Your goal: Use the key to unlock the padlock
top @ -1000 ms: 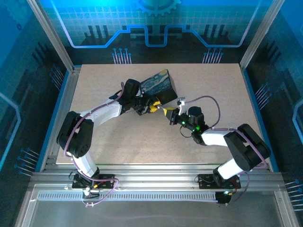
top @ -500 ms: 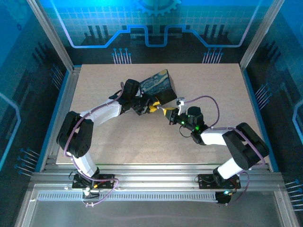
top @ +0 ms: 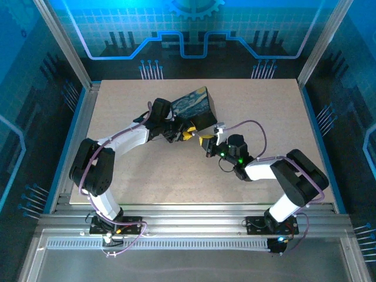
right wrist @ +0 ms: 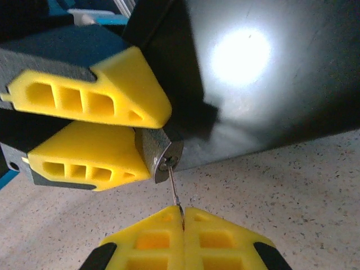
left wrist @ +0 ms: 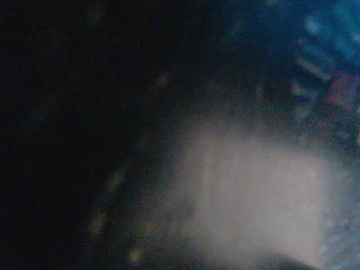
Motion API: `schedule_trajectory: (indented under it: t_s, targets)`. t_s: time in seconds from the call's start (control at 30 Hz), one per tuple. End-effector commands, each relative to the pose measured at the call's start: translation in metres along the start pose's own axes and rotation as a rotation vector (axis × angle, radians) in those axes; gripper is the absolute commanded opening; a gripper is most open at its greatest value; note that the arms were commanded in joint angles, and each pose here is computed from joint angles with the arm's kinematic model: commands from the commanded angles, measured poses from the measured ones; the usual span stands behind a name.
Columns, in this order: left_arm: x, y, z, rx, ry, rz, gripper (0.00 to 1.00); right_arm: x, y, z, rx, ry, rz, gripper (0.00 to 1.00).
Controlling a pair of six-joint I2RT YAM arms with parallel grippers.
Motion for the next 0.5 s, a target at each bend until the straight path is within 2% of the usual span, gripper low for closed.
schedule_trajectory:
  t_s: [0.0,0.23,0.47]
  targets:
    - [0.034,0.007,-0.006,0.014,0.032,0.176,0.05,-0.034,-0.007,0.021,-0.044,0.078,-0.169,0.00]
    - [0.034,0.010,0.004,-0.041,0.006,0.168,0.05,-0.039,-0.002,0.023,-0.003,0.102,-0.208,0.00]
    - [0.023,0.020,0.010,-0.120,-0.061,0.124,0.05,-0.033,0.004,0.020,-0.020,0.113,-0.161,0.00]
Point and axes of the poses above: each hand's point on the last joint's axis, 136 mm out from that joint toward the fingers, its own y axis back along the fingers, its own z axis along the line the jaws close on, x = y × z, the point moved 5 cm from there along y, back along the fingers, and after that the axes turned 4 degrees about y, right-handed, at the moved point
